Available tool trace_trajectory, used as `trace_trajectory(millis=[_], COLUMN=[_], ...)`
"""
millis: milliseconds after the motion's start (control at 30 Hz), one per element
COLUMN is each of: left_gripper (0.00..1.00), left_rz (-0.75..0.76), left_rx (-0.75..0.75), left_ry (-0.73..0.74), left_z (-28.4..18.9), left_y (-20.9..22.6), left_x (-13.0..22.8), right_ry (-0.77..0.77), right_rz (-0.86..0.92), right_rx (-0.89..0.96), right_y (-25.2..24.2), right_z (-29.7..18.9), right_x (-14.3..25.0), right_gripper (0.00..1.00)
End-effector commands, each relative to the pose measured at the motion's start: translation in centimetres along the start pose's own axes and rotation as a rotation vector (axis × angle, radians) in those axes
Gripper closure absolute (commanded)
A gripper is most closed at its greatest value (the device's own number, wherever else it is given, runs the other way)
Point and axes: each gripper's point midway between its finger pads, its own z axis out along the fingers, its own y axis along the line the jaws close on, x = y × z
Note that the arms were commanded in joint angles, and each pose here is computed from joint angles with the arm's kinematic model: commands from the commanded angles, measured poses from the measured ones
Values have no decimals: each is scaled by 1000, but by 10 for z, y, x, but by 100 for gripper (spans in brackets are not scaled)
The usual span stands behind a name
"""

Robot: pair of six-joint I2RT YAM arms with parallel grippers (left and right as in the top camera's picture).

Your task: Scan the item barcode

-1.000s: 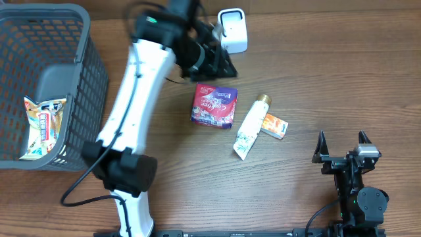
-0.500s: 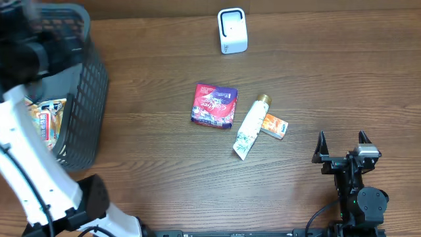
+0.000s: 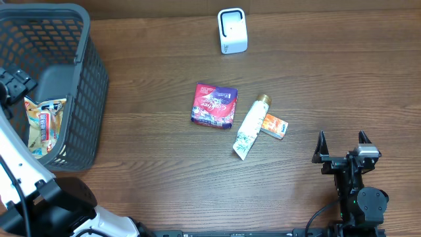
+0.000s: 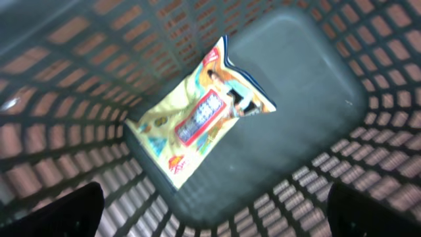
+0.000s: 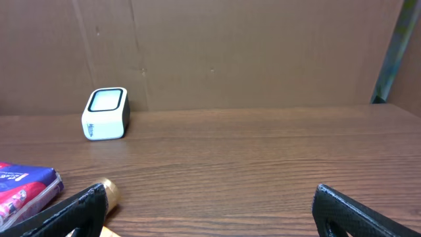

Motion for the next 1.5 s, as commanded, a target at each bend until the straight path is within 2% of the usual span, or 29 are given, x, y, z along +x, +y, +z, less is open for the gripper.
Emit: trace_trajectory(millis=[0,133,400,533,667,767,1200,1267,1433,1467], left_gripper=[0,1,9,19,20,25,25,33,96,96], left_rz=[22,59,100,162,205,218,182,184,174,153], left_rx=[-20,-19,-32,-32,-56,-108,-110,-114,-114,-117], left_ry=[5,5,72,75,61,58,194,201,197,198], left_z=[42,77,143,162,176,183,218,219,216,212], left_y=[-1,-3,-1,1,6,17,36,37,37,36], left_x=[6,15,60,75,84,89,120,122,118,114], right_ry=[-6,-6,-6,-6,-6,-6,-6,-6,-6,-6], right_rz=[-5,-5,-5,-5,-5,-5,-5,-5,-5,-5], right_rx=[1,1,1,1,1,1,1,1,1,1], right_y=[0,0,0,0,0,0,0,0,0,0], right_z=[0,0,0,0,0,0,0,0,0,0], right_x=[1,1,1,1,1,1,1,1,1,1], right_gripper=[0,0,0,0,0,0,0,0,0,0])
